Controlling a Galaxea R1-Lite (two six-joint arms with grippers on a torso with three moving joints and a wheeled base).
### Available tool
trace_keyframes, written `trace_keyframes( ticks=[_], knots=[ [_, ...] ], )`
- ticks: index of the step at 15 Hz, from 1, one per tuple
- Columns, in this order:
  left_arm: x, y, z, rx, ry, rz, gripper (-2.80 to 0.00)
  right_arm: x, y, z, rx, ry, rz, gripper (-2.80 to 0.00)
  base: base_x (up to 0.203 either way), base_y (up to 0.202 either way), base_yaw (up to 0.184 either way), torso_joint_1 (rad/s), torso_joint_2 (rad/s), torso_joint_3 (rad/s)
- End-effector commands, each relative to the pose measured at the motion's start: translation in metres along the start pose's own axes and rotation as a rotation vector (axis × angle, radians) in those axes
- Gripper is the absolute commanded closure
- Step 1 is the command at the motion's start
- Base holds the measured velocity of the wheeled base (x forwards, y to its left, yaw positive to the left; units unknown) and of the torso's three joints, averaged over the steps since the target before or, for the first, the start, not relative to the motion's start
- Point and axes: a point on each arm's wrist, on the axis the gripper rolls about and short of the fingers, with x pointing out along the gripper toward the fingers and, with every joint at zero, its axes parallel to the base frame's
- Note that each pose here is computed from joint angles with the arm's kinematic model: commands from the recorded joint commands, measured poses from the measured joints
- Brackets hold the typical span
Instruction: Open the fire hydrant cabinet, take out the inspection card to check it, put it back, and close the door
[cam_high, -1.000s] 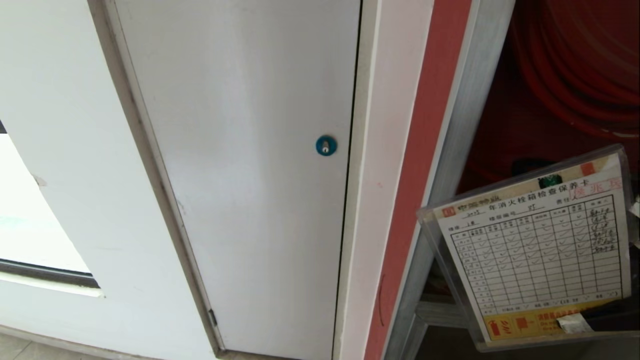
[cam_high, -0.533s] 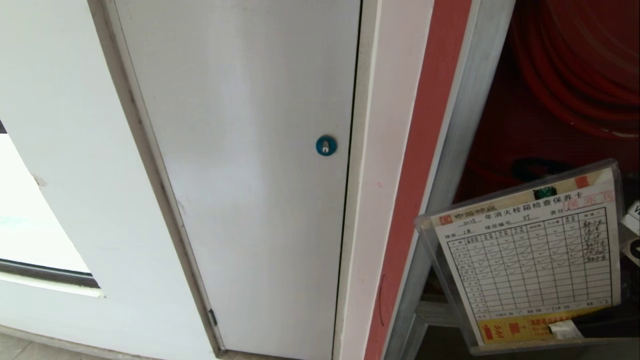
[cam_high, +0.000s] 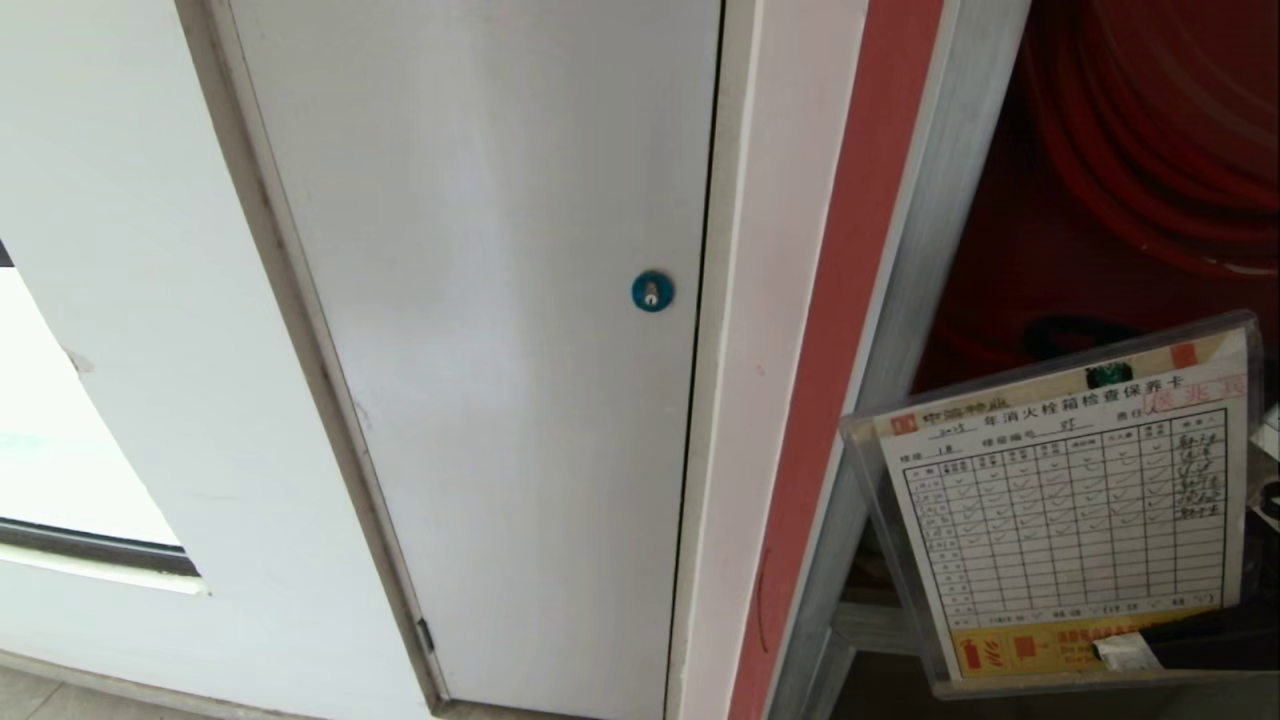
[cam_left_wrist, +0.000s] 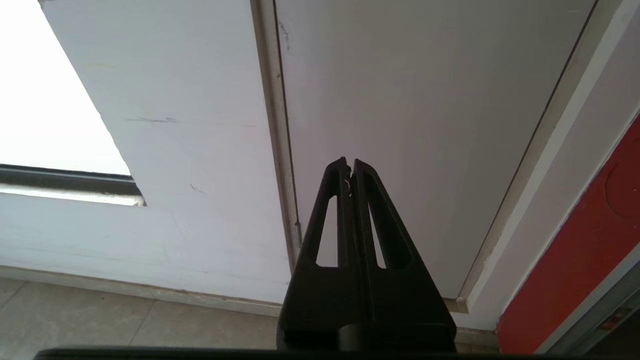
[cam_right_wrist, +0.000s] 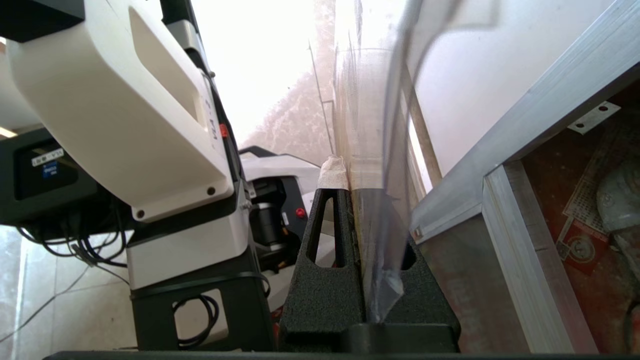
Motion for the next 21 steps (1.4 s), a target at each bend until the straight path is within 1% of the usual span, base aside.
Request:
trace_keyframes(
  ticks=[1, 4, 6, 8, 12, 15, 19, 21],
  knots=[
    [0.000, 0.000, -0.002, 0.000, 0.006, 0.000, 0.00, 0.002, -0.003, -0.002, 0.010, -0.010, 0.015, 0.00, 0.000, 0.000, 0.000, 0.000, 0.00, 0.000],
    [0.000, 0.000, -0.002, 0.000, 0.006, 0.001, 0.00, 0.002, -0.002, 0.001, 0.028, -0.026, 0.028, 0.00, 0.000, 0.000, 0.000, 0.000, 0.00, 0.000],
    [0.001, 0.000, -0.002, 0.000, 0.007, 0.000, 0.00, 0.004, -0.001, 0.013, 0.036, -0.036, 0.050, 0.00, 0.000, 0.000, 0.000, 0.000, 0.00, 0.000],
    [0.000, 0.000, -0.002, 0.000, 0.006, 0.000, 0.00, 0.009, 0.000, 0.022, 0.051, -0.057, 0.098, 0.00, 0.000, 0.000, 0.000, 0.000, 0.00, 0.000],
    [0.000, 0.000, -0.002, 0.000, 0.006, 0.000, 0.00, 0.019, -0.006, 0.033, 0.036, -0.098, 0.181, 0.00, 0.000, 0.000, 0.000, 0.000, 0.00, 0.000],
    [0.000, 0.000, -0.002, 0.000, 0.006, 0.000, 0.00, 0.023, -0.008, 0.045, 0.044, -0.143, 0.229, 0.00, 0.000, 0.000, 0.000, 0.000, 0.00, 0.000],
    [0.000, 0.000, -0.002, 0.000, 0.006, 0.002, 0.00, 0.021, -0.008, 0.053, 0.018, -0.152, 0.227, 0.00, 0.000, 0.000, 0.000, 0.000, 0.00, 0.000],
    [0.000, 0.000, -0.002, 0.000, 0.006, 0.002, 0.00, 0.024, -0.006, 0.056, 0.011, -0.149, 0.251, 0.00, 0.000, 0.000, 0.000, 0.000, 0.00, 0.000]
  ],
)
